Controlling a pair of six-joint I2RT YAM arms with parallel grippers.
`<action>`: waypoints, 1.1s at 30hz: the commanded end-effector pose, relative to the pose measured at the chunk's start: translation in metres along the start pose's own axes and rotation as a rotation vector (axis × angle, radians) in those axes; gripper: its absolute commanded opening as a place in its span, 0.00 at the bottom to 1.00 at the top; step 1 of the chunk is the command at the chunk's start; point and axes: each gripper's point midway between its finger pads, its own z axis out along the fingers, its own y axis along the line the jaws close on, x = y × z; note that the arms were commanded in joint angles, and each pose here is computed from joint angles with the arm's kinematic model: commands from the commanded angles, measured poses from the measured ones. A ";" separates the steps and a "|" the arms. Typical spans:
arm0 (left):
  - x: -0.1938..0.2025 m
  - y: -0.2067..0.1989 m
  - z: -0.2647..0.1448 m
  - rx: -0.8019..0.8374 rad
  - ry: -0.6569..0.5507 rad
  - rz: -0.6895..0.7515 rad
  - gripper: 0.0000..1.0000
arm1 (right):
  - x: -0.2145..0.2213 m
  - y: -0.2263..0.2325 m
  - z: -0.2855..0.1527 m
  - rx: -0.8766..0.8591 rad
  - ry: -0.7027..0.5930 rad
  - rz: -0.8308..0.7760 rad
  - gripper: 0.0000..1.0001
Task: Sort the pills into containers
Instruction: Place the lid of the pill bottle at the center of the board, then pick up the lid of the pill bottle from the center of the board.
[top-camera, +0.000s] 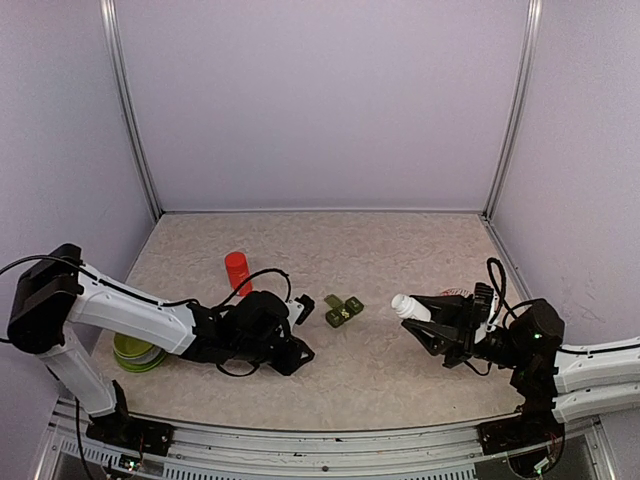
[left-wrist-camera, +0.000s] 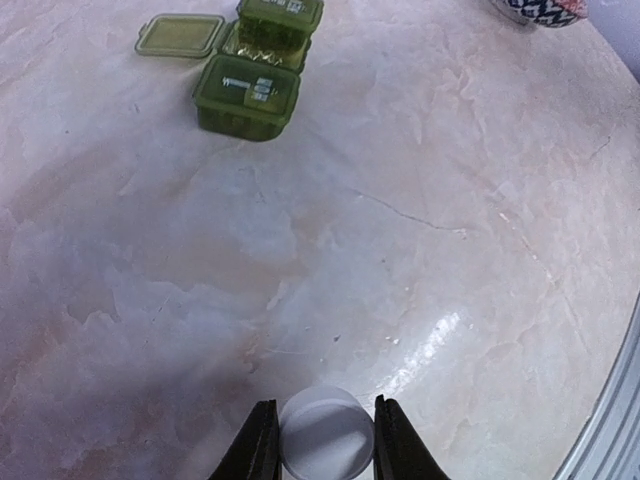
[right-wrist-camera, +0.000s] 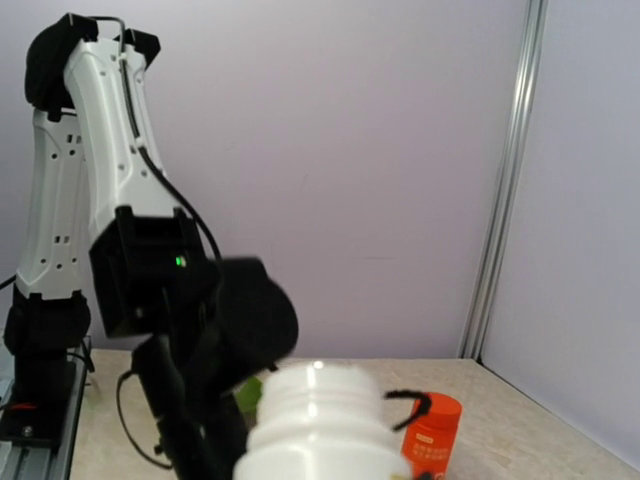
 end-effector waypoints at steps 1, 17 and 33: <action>0.013 0.013 0.014 -0.053 0.032 0.008 0.26 | -0.001 0.001 -0.002 0.002 -0.003 0.005 0.00; 0.042 0.018 0.033 -0.127 0.140 0.052 0.52 | -0.001 0.000 -0.005 0.015 -0.007 0.002 0.00; 0.056 0.019 0.037 -0.233 0.216 0.128 0.46 | -0.003 0.001 -0.009 0.019 -0.017 0.002 0.00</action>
